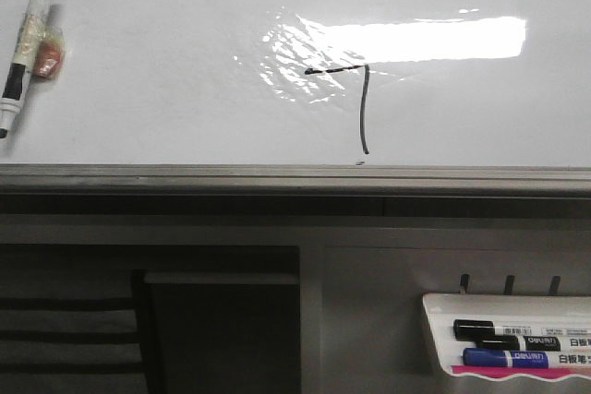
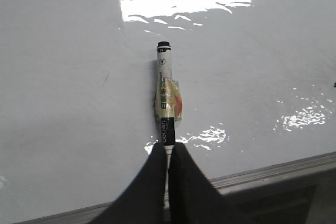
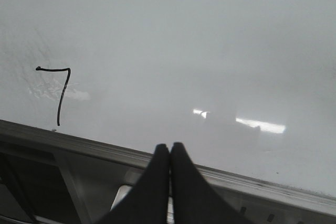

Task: Write number 7 on whiteboard

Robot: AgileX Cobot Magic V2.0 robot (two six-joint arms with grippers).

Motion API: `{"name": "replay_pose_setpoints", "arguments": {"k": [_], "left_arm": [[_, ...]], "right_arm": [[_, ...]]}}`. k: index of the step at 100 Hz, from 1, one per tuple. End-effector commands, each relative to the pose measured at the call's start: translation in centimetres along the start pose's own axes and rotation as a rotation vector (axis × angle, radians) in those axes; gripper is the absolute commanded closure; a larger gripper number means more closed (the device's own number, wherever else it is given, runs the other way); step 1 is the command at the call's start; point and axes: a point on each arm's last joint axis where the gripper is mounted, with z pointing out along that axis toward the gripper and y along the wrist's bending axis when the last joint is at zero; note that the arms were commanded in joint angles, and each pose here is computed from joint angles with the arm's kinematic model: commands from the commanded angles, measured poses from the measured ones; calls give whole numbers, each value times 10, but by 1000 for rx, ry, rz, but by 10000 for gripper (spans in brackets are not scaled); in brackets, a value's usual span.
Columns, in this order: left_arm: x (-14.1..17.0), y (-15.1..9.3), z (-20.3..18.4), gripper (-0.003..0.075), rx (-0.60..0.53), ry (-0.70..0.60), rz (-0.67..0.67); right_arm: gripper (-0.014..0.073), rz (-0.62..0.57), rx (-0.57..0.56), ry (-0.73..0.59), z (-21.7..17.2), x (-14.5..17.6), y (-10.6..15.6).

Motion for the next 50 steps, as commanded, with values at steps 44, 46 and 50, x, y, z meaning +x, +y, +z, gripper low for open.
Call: {"name": "replay_pose_setpoints", "arguments": {"k": [44,46,50], "left_arm": [[47,6,-31,741,-121,-189,37],[51,7,-32,741,-128,-192,37],[57,6,-34,741,-135,-213,39]], "right_arm": [[666,6,27,-93,-3,-14,-3],[666,6,27,-93,-3,-14,-3],[666,6,27,-93,-3,-14,-3]]}}
